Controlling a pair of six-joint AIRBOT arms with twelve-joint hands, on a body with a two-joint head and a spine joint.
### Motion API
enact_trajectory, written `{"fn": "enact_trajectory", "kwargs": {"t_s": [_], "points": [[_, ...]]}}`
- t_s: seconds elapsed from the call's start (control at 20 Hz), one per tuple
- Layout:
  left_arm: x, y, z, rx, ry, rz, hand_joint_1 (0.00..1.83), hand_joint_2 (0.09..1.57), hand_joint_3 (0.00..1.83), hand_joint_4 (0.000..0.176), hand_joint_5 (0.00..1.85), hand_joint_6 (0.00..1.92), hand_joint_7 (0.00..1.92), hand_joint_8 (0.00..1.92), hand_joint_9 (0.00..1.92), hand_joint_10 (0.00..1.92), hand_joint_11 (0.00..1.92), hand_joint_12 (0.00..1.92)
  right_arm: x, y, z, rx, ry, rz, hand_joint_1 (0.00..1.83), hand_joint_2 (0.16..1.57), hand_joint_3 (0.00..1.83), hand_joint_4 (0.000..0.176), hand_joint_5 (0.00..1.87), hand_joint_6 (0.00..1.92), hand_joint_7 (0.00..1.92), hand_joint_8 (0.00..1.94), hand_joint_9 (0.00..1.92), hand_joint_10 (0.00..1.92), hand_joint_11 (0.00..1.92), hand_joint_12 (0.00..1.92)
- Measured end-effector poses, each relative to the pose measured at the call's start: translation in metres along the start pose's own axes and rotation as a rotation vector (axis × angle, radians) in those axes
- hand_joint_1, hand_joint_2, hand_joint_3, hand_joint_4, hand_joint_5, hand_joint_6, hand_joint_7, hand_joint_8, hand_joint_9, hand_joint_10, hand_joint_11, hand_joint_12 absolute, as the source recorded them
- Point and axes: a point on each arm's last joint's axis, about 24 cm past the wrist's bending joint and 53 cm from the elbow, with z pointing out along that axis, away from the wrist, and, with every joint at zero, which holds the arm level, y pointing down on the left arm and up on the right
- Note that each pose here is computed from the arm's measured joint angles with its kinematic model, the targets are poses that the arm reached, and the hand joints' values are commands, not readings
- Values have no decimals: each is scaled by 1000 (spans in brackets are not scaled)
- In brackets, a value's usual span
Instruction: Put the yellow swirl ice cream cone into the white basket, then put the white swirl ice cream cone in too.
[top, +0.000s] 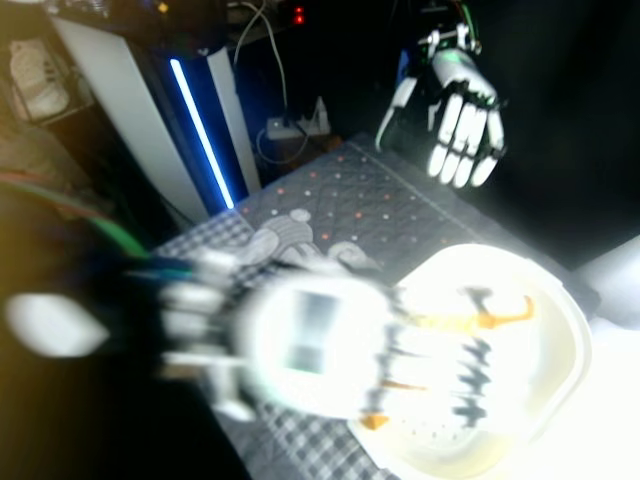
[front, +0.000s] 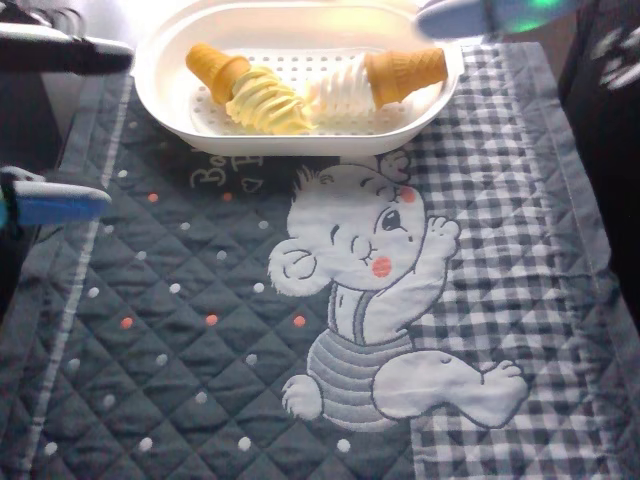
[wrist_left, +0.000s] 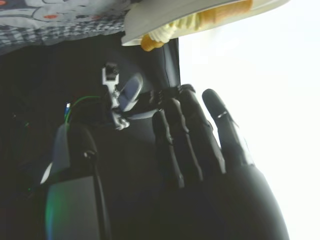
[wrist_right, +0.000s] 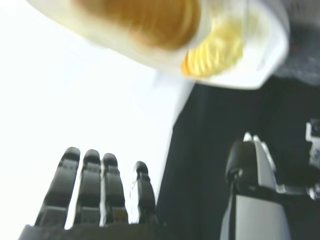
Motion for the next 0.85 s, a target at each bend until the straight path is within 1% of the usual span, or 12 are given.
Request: {"fn": "enact_trajectory", "kwargs": {"t_s": [0.1, 0.25, 0.3, 0.35, 0.4, 0.45, 0.5, 0.55, 0.65, 0.7, 0.8, 0.85], "points": [[-9, -2, -10, 2, -36, -8, 851, 903, 1, 0, 691, 0, 655, 0, 575, 0, 120, 867, -22, 29, -24, -62, -45, -65, 758, 820, 0, 176, 0, 0, 0, 0, 0, 0, 0, 0], [-4, -4, -25, -1, -23, -8, 896, 875, 0, 0, 612, 0, 576, 0, 519, 0, 62, 949, -8, 55, -45, -106, -6, -83, 752, 813, 0, 176, 0, 0, 0, 0, 0, 0, 0, 0], [-5, -3, -30, -3, -30, -8, 888, 868, 0, 0, 530, 0, 478, 0, 421, 0, 12, 929, 1, 56, -54, -126, 8, -76, 782, 803, 0, 176, 0, 0, 0, 0, 0, 0, 0, 0], [-7, 1, -36, -19, -43, -15, 867, 861, 0, 0, 475, 0, 423, 0, 363, 0, 2, 865, 12, 44, -68, -105, 11, -28, 770, 790, 0, 176, 0, 0, 0, 0, 0, 0, 0, 0], [-10, 4, -40, -31, -58, -18, 865, 836, 0, 22, 423, 0, 376, 0, 324, 0, 0, 894, 26, 28, -81, -58, 34, 7, 751, 770, 0, 171, 0, 0, 0, 0, 0, 0, 0, 0], [-12, 5, -42, -46, -72, -27, 886, 820, 0, 30, 367, 0, 323, 0, 278, 0, 0, 924, 33, 15, -90, -14, 35, 39, 763, 747, 0, 175, 0, 0, 0, 0, 0, 0, 0, 0], [-15, 3, -45, -35, -90, -28, 881, 826, 0, 30, 330, 0, 293, 0, 251, 0, 0, 937, 31, 12, -99, -2, -4, 87, 765, 742, 0, 176, 0, 0, 0, 0, 0, 0, 0, 0], [-15, -1, -50, -24, -98, -34, 884, 843, 1, 55, 249, 0, 244, 0, 207, 0, 0, 885, 27, 14, -108, -17, -46, 117, 760, 723, 0, 176, 0, 0, 0, 0, 0, 0, 0, 0], [-8, -3, -63, -23, -91, -52, 893, 839, 0, 60, 186, 0, 182, 0, 180, 3, 0, 786, 20, 17, -129, -31, -117, 159, 739, 738, 0, 173, 0, 0, 0, 0, 0, 0, 0, 0], [-7, 0, -68, -40, -104, -68, 854, 839, 0, 48, 202, 5, 211, 7, 237, 20, 0, 928, 21, 15, -136, -24, -136, 179, 735, 761, 0, 167, 0, 0, 0, 0, 0, 0, 0, 0], [-20, 4, -78, -51, -165, -79, 756, 848, 2, 75, 172, 1, 221, 3, 273, 19, 0, 1126, 20, 25, -140, -57, -164, 200, 743, 764, 0, 171, 0, 0, 0, 0, 0, 0, 0, 0], [-22, 4, -80, -51, -187, -94, 699, 861, 6, 91, 160, 0, 204, 0, 263, 10, 0, 1112, 19, 28, -142, -74, -177, 204, 732, 768, 0, 175, 10, 4, 12, 5, 0, 0, 0, 0]]}}
